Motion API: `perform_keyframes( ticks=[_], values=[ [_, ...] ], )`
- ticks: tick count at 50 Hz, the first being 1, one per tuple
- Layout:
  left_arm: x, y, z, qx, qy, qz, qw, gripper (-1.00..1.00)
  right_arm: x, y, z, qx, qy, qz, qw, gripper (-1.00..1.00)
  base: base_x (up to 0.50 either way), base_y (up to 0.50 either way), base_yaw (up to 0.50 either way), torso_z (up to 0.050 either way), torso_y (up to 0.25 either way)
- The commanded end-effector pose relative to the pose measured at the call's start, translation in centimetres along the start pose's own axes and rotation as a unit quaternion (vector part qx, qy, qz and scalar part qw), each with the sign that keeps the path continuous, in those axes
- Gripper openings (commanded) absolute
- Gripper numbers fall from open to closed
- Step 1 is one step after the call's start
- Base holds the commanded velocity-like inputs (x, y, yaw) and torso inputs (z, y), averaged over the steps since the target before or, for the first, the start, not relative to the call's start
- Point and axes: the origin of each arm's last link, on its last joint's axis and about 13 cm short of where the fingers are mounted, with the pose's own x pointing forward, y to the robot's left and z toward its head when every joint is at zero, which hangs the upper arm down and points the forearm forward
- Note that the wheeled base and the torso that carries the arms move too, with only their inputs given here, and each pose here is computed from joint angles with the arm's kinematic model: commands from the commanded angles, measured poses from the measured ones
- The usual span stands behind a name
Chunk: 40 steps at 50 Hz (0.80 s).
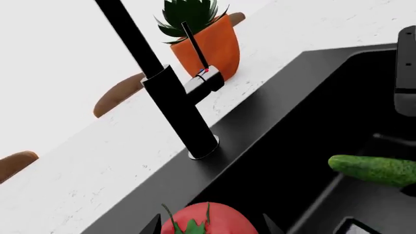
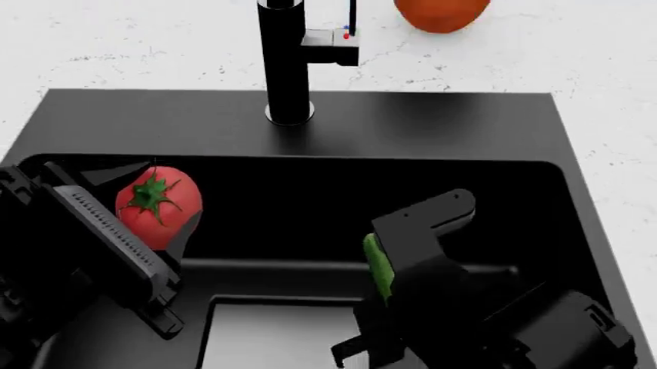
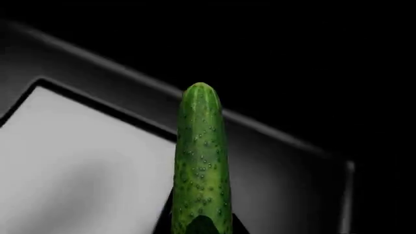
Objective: Pick the vegetables from the sink and place them on the cutting board.
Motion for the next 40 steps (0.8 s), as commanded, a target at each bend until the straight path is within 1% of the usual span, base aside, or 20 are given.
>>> perform_keyframes(
  ticks=[1,5,7,8,9,13,14,18,20,24,25,26,28,30,33,35,36,38,39,40],
  values=[
    [-1.2,-2.2,-2.6,-0.056,0.037,0.013,0.998,-1.0,-4.2,-0.6,2.4,-0.039,-0.109,-0.033,0.993,-1.0,-0.01,0.0,0.02,0.0,0.25],
    [-1.2,-2.1,-2.7,-0.054,0.039,0.018,0.998,-1.0,-4.8,-1.1,2.6,-0.024,-0.11,-0.04,0.993,-1.0,0.0,0.0,0.0,0.0,0.25],
    [-1.3,-2.0,-2.6,-0.055,0.039,0.02,0.998,-1.0,-5.3,-1.5,2.8,-0.01,-0.117,-0.049,0.992,-1.0,0.0,0.0,0.0,0.0,0.25],
    [-1.3,-2.0,-2.5,-0.055,0.038,0.021,0.998,-1.0,-5.4,-1.5,2.8,-0.006,-0.131,-0.049,0.99,-1.0,0.0,0.0,0.0,0.0,0.25],
    [-1.3,-1.8,-2.4,-0.056,0.037,0.021,0.998,-1.0,-5.5,-1.6,2.7,-0.02,-0.129,-0.051,0.99,-1.0,0.0,0.0,0.0,0.0,0.25],
    [-1.3,-1.7,-2.2,-0.055,0.036,0.024,0.998,-1.0,-5.9,-1.9,2.9,-0.013,-0.152,-0.062,0.986,-1.0,0.0,0.0,0.0,0.0,0.25],
    [-1.3,-1.7,-2.1,-0.054,0.036,0.023,0.998,-1.0,-6.0,-2.0,3.0,-0.004,-0.158,-0.058,0.986,-1.0,0.0,0.0,0.0,0.0,0.25],
    [-1.3,-1.7,-2.1,-0.052,0.036,0.024,0.998,-1.0,-6.1,-2.1,2.9,-0.007,-0.161,-0.064,0.985,-1.0,0.0,0.0,0.0,0.0,0.25],
    [-1.3,-1.7,-2.1,-0.053,0.036,0.024,0.998,-1.0,-6.0,-2.1,2.8,0.0,-0.158,-0.066,0.985,-1.0,0.0,0.0,0.0,0.0,0.25],
    [-1.3,-1.7,-1.9,-0.054,0.032,0.025,0.998,-1.0,-6.0,-2.2,2.6,0.007,-0.156,-0.066,0.986,-1.0,-0.47,0.0,0.0,0.0,0.25],
    [-1.3,-1.7,-1.8,-0.049,0.024,0.029,0.998,-1.0,-6.0,-2.2,2.6,0.009,-0.156,-0.065,0.985,-1.0,-0.5,0.0,0.0,0.0,0.25],
    [-1.3,-1.7,-1.8,-0.055,0.027,0.029,0.998,-1.0,-5.9,-2.2,2.6,0.01,-0.157,-0.066,0.985,-1.0,-0.5,0.0,0.0,0.0,0.123],
    [-1.5,-1.7,-1.6,-0.055,0.023,0.033,0.998,-1.0,-5.8,-2.2,2.4,0.014,-0.155,-0.064,0.986,-1.0,-0.5,0.0,0.0,0.0,0.0],
    [-1.6,-1.7,-1.4,-0.044,0.018,0.038,0.998,-1.0,-5.8,-2.2,2.3,0.015,-0.152,-0.065,0.986,-1.0,-0.5,0.0,0.0,0.0,0.0],
    [-1.6,-1.7,-1.3,-0.04,0.018,0.042,0.998,-1.0,-5.9,-2.2,2.2,0.017,-0.152,-0.062,0.986,-1.0,-0.5,0.0,0.0,0.0,0.0],
    [-1.6,-1.7,-1.1,-0.032,0.018,0.045,0.998,-1.0,-6.2,-2.1,2.4,0.002,-0.169,-0.07,0.983,-1.0,-0.5,0.0,0.0,0.0,0.0],
    [-1.6,-1.7,-1.1,-0.028,0.017,0.045,0.998,-1.0,-6.3,-2.2,2.5,0.01,-0.17,-0.067,0.983,-1.0,0.0,0.0,0.0,0.0,0.0],
    [-1.6,-1.9,-1.0,-0.022,0.015,0.045,0.999,-1.0,-6.2,-2.3,2.5,0.012,-0.167,-0.064,0.984,-1.0,0.0,0.0,0.0,0.0,0.0],
    [-1.6,-1.8,-0.9,-0.019,0.014,0.046,0.999,-1.0,-6.3,-2.2,2.4,0.009,-0.167,-0.063,0.984,-1.0,0.0,-0.5,0.0,0.0,0.0],
    [-1.6,-1.8,-0.9,-0.02,0.014,0.047,0.999,-1.0,-6.3,-2.1,2.4,0.015,-0.167,-0.057,0.984,-1.0,0.0,-0.5,0.0,0.0,0.0]
  ],
)
